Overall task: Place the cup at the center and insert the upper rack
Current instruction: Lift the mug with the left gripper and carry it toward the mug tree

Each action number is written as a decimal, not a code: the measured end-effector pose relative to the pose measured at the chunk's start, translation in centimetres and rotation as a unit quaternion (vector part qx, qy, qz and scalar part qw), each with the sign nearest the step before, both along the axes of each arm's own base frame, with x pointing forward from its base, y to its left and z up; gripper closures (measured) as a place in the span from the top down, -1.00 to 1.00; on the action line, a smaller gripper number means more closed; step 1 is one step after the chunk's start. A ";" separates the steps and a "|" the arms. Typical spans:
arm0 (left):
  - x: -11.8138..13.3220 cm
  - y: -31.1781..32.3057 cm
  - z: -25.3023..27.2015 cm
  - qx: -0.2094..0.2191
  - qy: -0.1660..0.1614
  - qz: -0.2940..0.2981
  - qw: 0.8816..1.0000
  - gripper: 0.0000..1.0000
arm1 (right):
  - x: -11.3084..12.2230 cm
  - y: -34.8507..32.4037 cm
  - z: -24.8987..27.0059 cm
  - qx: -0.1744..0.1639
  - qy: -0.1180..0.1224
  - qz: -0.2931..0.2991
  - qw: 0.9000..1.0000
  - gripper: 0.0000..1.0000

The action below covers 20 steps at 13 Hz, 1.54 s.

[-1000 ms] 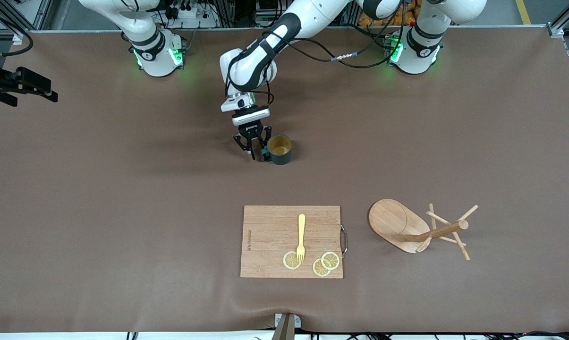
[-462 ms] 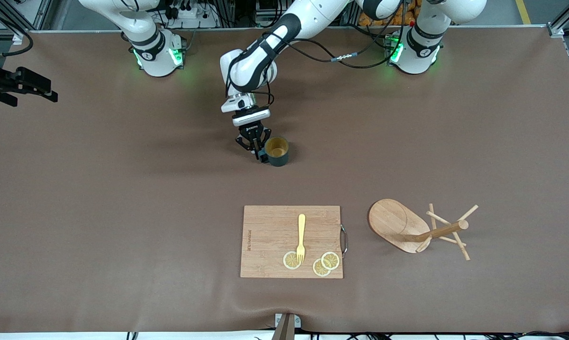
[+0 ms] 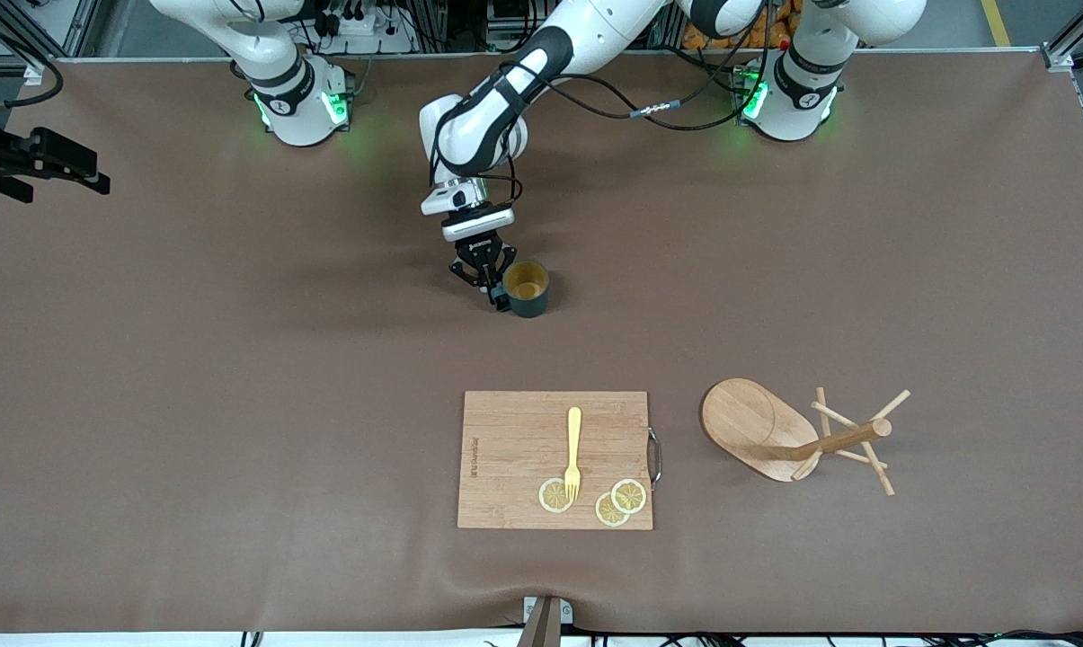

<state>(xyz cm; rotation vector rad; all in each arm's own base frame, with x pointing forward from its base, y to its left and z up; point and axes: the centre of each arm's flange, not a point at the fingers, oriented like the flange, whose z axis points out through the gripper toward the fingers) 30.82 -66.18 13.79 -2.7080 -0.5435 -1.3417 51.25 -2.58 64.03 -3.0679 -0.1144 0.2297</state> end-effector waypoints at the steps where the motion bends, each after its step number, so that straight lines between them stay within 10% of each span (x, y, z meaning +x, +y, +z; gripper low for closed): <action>1: 0.0 0.0 0.0 0.003 0.001 -0.003 1.000 -0.90 | 0.0 0.0 0.0 0.000 0.000 0.000 1.000 1.00; 13: 3.3 -1.5 12.6 -0.126 0.052 0.078 0.988 -0.90 | 0.4 -2.3 0.3 -0.003 -0.025 -0.022 0.999 1.00; 20: 10.8 1.7 27.2 -0.309 0.092 0.125 0.938 -0.90 | 0.4 -2.2 0.4 -0.003 -0.025 -0.022 0.999 1.00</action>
